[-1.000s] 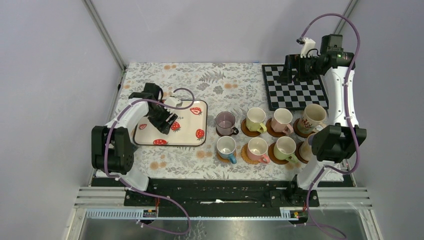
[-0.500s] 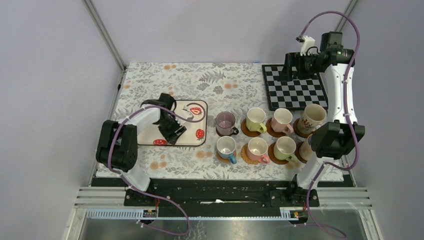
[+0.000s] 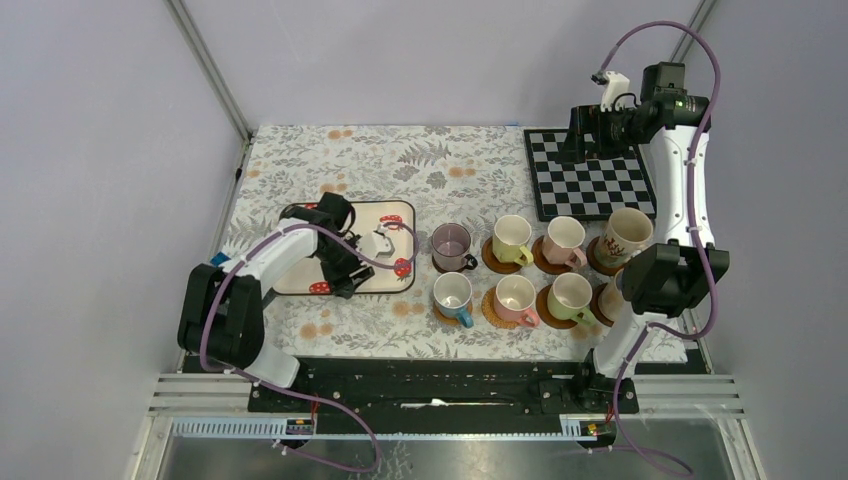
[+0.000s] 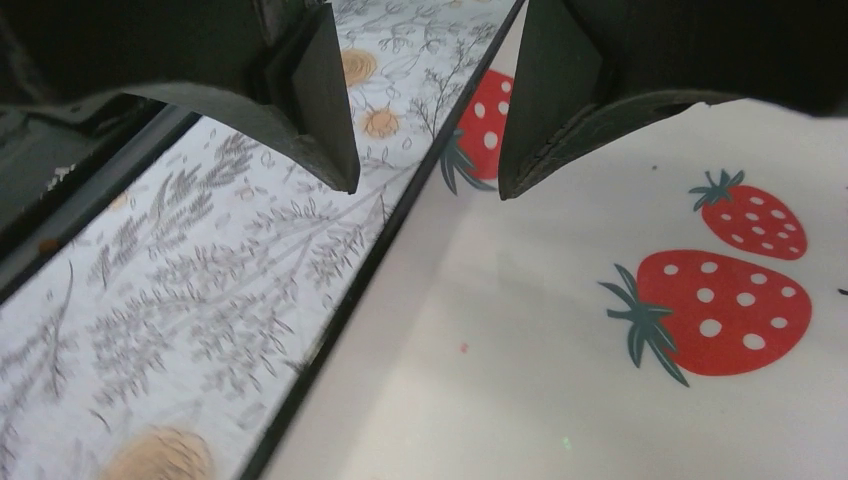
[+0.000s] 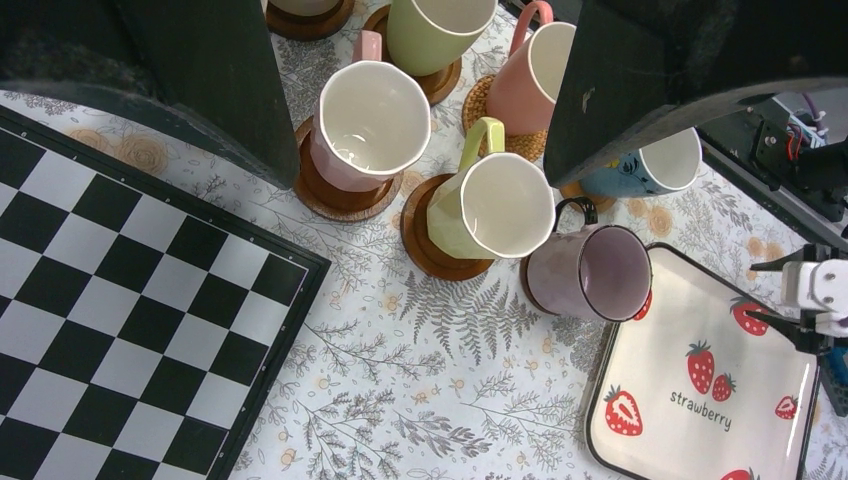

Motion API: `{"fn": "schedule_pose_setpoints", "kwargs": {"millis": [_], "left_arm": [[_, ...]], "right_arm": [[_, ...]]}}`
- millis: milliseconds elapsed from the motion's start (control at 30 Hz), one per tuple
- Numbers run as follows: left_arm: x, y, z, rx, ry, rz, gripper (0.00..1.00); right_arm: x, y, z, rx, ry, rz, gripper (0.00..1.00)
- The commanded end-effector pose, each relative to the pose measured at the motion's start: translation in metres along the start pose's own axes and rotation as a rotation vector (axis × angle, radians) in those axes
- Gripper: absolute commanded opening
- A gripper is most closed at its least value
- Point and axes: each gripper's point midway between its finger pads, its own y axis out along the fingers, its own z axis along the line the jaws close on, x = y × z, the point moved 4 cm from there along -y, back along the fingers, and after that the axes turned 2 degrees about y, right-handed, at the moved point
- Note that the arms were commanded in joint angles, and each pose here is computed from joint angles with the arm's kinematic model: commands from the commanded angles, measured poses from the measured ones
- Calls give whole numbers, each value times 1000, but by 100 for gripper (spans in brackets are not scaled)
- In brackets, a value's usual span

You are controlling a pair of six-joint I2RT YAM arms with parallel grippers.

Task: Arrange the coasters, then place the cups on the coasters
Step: Move the tray to the center of the board.

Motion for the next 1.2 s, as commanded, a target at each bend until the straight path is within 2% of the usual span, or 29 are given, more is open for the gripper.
{"fn": "schedule_pose_setpoints", "kwargs": {"millis": [0, 233, 600, 800, 1167], "left_arm": [[-8, -4, -15, -66, 152, -12, 59], [-12, 16, -7, -35, 188, -21, 58], [-14, 26, -30, -110, 253, -17, 35], [-17, 29, -43, -144, 282, -5, 29], [-17, 31, -72, -184, 316, 4, 29]], "right_arm": [[5, -4, 3, 12, -14, -9, 98], [3, -4, 3, 13, -3, -1, 98], [3, -5, 3, 5, -11, 0, 98], [4, -4, 2, 8, -12, 3, 98], [3, -4, 2, 10, -13, 5, 98]]}}
